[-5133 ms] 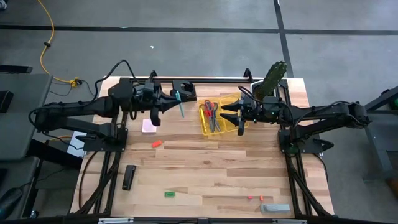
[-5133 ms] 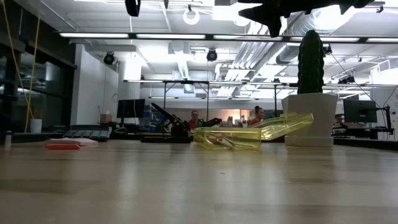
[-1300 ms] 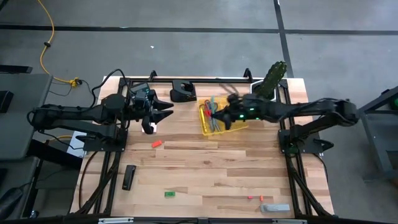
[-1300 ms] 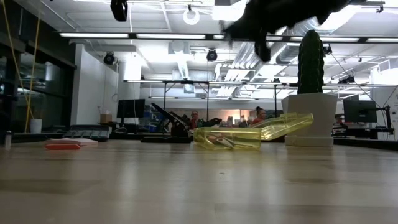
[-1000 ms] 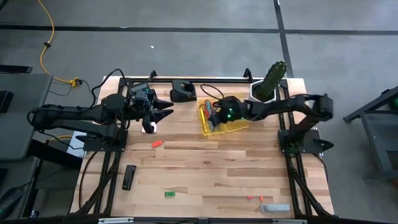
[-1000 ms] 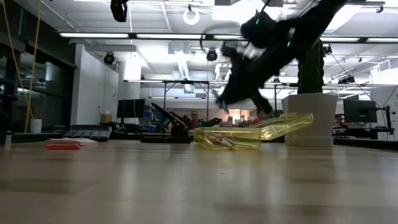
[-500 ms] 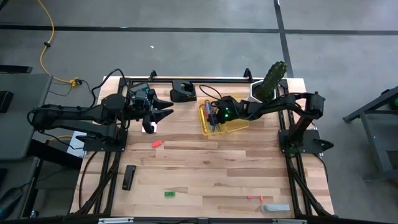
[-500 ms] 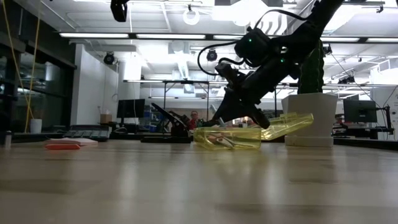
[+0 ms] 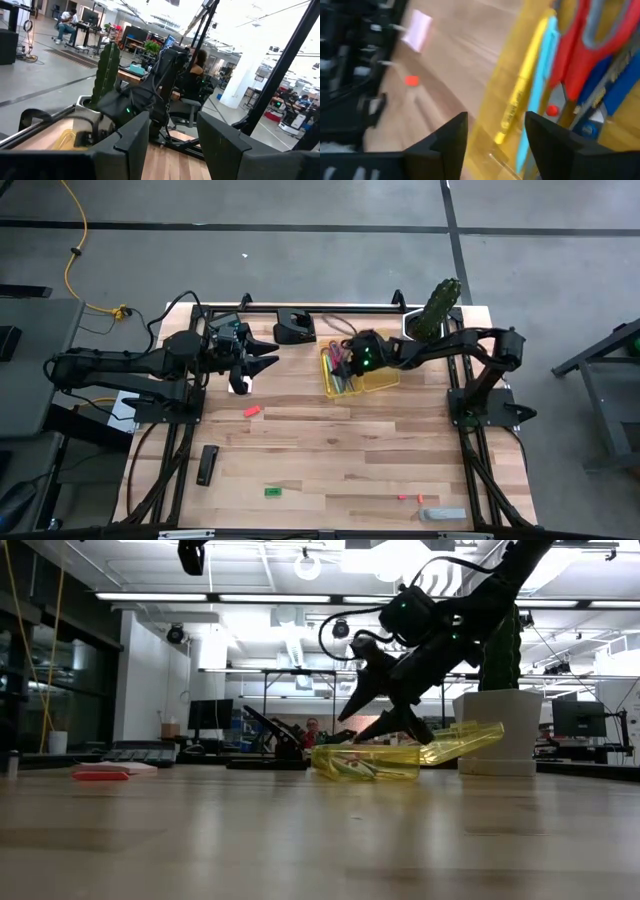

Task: Pack school essentials
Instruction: Put the orange eraser into the yellow supply box

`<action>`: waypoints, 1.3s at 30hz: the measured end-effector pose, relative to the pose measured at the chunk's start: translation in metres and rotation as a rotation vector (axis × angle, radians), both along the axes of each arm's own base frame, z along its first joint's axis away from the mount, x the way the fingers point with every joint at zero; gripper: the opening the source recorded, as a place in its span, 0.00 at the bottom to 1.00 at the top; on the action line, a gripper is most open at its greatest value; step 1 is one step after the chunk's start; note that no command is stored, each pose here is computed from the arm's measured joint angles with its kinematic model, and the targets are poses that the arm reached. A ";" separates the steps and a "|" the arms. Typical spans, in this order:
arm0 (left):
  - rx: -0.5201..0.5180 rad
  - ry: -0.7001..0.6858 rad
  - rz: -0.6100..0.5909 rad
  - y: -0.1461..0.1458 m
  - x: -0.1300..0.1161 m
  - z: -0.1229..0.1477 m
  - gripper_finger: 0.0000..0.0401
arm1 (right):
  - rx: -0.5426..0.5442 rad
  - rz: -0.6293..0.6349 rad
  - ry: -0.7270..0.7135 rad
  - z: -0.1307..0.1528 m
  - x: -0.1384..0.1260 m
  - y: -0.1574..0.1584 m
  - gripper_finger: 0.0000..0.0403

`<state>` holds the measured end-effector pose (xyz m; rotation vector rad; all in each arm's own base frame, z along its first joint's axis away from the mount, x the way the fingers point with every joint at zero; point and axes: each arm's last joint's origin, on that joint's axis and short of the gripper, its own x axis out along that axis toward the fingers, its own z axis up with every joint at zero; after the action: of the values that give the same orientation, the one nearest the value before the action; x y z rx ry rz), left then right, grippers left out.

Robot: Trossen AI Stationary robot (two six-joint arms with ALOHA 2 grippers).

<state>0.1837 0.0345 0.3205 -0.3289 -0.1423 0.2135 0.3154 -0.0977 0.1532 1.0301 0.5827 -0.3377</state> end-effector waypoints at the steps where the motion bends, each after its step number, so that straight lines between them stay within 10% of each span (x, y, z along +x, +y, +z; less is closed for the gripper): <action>1: 0.000 0.001 0.000 0.000 0.000 0.000 0.39 | 0.004 0.020 -0.020 0.005 -0.002 -0.003 0.48; 14: -0.002 0.014 -0.001 0.000 0.000 -0.001 0.39 | -0.508 0.157 -0.477 0.147 -0.055 0.039 0.49; 24: -0.003 0.018 0.000 0.000 0.000 -0.002 0.39 | -0.896 0.252 -0.568 0.178 -0.079 0.074 0.49; 35: -0.005 0.028 0.000 0.000 0.000 -0.002 0.39 | -0.933 0.285 -0.560 0.176 -0.076 0.077 0.49; 39: -0.042 0.236 -0.001 0.000 0.002 -0.004 0.39 | -0.914 0.282 -0.558 0.176 -0.076 0.077 0.49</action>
<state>0.1859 0.0347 0.3169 -0.3431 0.0958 0.2525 0.2390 -0.0209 0.3288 0.1241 0.0248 -0.0318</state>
